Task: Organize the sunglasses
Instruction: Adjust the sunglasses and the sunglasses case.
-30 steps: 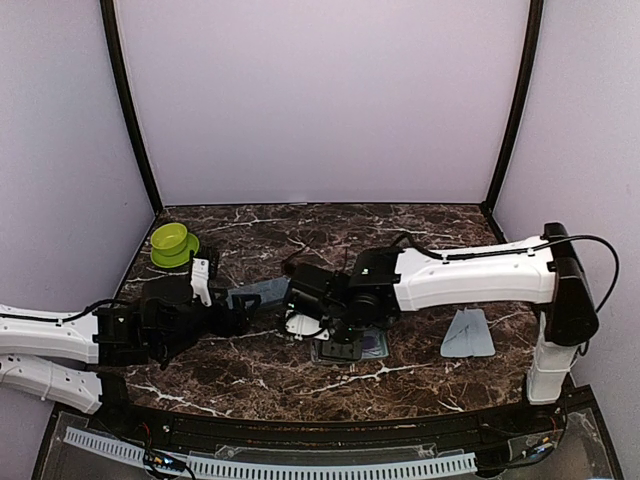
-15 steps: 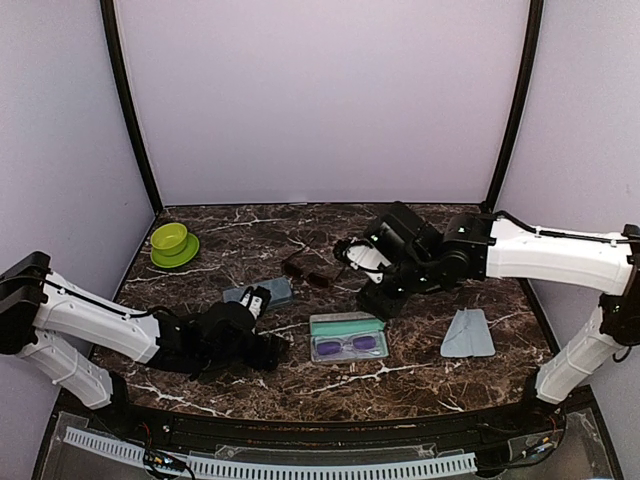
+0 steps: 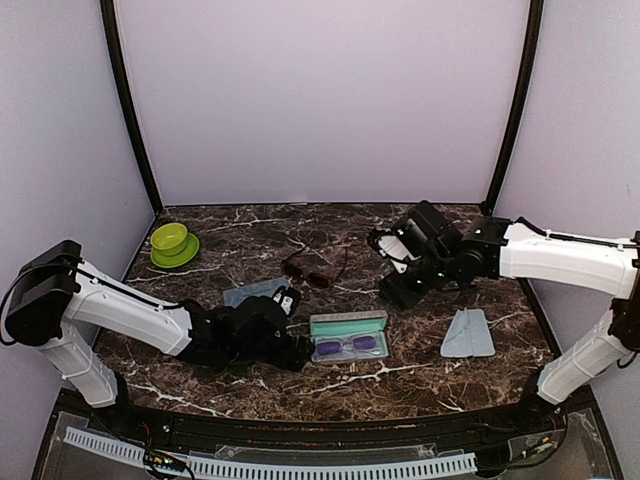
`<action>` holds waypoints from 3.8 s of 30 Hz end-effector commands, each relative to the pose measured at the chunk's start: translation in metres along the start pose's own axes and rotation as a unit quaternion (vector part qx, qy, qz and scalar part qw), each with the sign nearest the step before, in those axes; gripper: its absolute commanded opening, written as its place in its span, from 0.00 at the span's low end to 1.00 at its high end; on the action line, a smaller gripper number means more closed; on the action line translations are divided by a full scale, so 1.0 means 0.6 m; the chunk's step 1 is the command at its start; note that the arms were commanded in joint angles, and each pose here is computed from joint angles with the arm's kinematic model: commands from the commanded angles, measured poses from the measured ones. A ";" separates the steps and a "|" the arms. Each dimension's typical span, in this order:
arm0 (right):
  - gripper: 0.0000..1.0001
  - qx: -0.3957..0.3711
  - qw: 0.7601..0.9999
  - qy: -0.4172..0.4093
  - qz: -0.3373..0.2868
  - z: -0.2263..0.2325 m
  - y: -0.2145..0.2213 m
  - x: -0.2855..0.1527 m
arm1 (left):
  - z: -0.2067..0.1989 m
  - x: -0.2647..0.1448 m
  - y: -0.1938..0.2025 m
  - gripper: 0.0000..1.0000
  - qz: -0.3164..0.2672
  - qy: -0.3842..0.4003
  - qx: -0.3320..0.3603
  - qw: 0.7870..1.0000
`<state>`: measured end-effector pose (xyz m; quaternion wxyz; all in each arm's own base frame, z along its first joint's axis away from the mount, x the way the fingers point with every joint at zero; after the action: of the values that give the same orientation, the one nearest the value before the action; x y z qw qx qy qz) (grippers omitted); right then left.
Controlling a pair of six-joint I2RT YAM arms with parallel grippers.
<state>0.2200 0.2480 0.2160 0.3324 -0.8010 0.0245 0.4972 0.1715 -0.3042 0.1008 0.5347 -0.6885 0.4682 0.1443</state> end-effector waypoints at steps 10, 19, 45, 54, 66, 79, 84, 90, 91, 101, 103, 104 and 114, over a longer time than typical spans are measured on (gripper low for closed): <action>0.64 0.019 1.000 -0.003 -0.025 -0.005 -0.002 -0.003 | 0.009 -0.007 0.003 0.84 0.012 -0.029 0.002 1.000; 0.63 0.022 0.999 -0.006 -0.027 -0.003 0.000 -0.005 | 0.000 0.003 -0.002 0.83 0.012 -0.032 0.014 0.999; 0.63 0.024 0.999 -0.014 -0.027 -0.001 0.000 -0.004 | 0.014 0.007 -0.006 0.82 0.009 -0.050 0.011 0.999; 0.64 0.022 0.999 -0.015 -0.023 0.001 0.000 0.001 | 0.017 0.011 -0.003 0.82 0.015 -0.056 0.012 0.998; 0.64 0.025 0.999 -0.015 -0.020 0.001 0.005 0.000 | 0.014 0.016 -0.002 0.82 0.019 -0.055 0.016 0.998; 0.64 0.028 0.999 -0.016 -0.017 0.003 0.012 0.000 | 0.002 0.018 -0.010 0.82 0.015 -0.041 0.016 0.999; 0.64 0.029 0.999 -0.016 -0.017 0.004 0.014 0.002 | -0.001 0.020 -0.011 0.82 0.015 -0.034 0.015 0.999; 0.64 0.030 0.999 -0.019 -0.016 0.005 0.015 0.002 | -0.003 0.024 -0.010 0.82 0.018 -0.035 0.017 0.999; 0.64 0.030 0.999 -0.019 -0.016 0.005 0.016 0.002 | -0.002 0.024 -0.009 0.81 0.019 -0.037 0.017 0.999; 0.64 0.032 0.999 -0.022 -0.014 0.007 0.020 0.006 | -0.004 0.026 -0.013 0.82 0.013 -0.035 0.018 0.999; 0.64 0.032 0.999 -0.022 -0.012 0.008 0.021 0.007 | -0.005 0.027 -0.015 0.82 0.012 -0.035 0.017 0.999; 0.64 0.033 0.999 -0.023 -0.011 0.009 0.022 0.007 | -0.005 0.028 -0.015 0.82 0.012 -0.035 0.017 0.999; 0.64 0.047 0.998 -0.040 -0.024 0.018 0.037 0.006 | -0.011 0.026 -0.028 0.83 -0.002 -0.029 0.013 0.999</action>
<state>0.2063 0.2373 0.1914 0.3526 -0.7731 0.0337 0.5261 0.1862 -0.3138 0.0918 0.5599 -0.6679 0.4589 0.1729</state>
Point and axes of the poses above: each gripper's point midway between its finger pads, its own x axis out along the fingers, its own z axis along the line the jaws close on, y = z × x, the point moved 7 cm from there along -x, back along the fingers, and after that the axes turned 15 degrees about -x, right-handed, at the moved point
